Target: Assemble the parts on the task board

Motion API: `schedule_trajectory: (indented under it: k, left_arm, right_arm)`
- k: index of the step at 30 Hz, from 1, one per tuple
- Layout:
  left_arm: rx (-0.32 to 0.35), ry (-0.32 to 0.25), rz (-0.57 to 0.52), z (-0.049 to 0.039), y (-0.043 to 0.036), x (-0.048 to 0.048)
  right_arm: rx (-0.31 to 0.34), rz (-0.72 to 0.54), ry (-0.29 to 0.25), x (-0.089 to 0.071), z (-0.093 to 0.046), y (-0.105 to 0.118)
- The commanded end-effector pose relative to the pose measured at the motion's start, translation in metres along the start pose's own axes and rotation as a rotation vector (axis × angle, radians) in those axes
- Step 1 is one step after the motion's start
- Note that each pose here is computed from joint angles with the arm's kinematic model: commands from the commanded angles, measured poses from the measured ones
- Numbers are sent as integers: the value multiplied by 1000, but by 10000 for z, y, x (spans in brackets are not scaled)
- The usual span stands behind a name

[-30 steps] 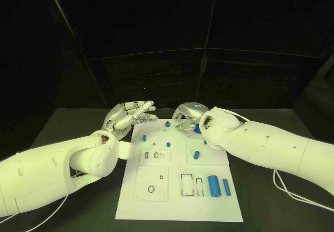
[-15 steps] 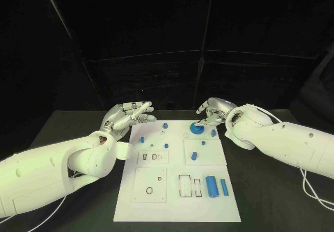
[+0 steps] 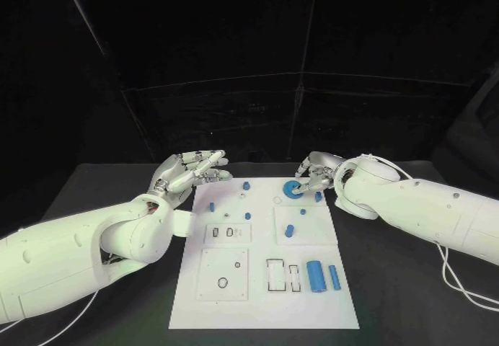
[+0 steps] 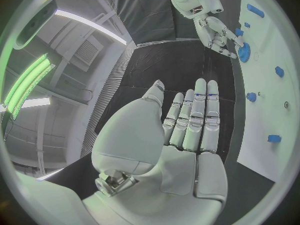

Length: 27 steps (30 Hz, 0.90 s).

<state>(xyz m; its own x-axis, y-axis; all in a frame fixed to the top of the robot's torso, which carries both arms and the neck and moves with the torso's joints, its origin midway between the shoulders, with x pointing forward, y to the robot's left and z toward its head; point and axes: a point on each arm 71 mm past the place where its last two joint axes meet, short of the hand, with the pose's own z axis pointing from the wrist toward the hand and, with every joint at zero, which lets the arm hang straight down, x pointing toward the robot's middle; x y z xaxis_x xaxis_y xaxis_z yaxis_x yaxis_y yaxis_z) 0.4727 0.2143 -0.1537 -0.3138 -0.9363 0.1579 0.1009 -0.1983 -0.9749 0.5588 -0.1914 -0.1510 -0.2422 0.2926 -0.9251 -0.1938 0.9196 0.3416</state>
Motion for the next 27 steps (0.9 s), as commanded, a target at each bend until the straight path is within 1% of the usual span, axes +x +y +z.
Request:
schedule_trajectory:
  k: [1, 6, 15, 27]
  left_arm:
    - [5, 15, -8, 8, -10, 14]
    - [5, 14, -7, 11, -9, 12]
    - [4, 13, -7, 16, -5, 5]
    - [1, 14, -7, 23, 1, 1]
  right_arm:
    - [9, -25, 60, 39, 13, 14]
    - [-6, -50, 60, 50, 20, 50]
    - [-29, -55, 15, 28, 23, 95]
    - [-46, -60, -25, 4, 23, 124]
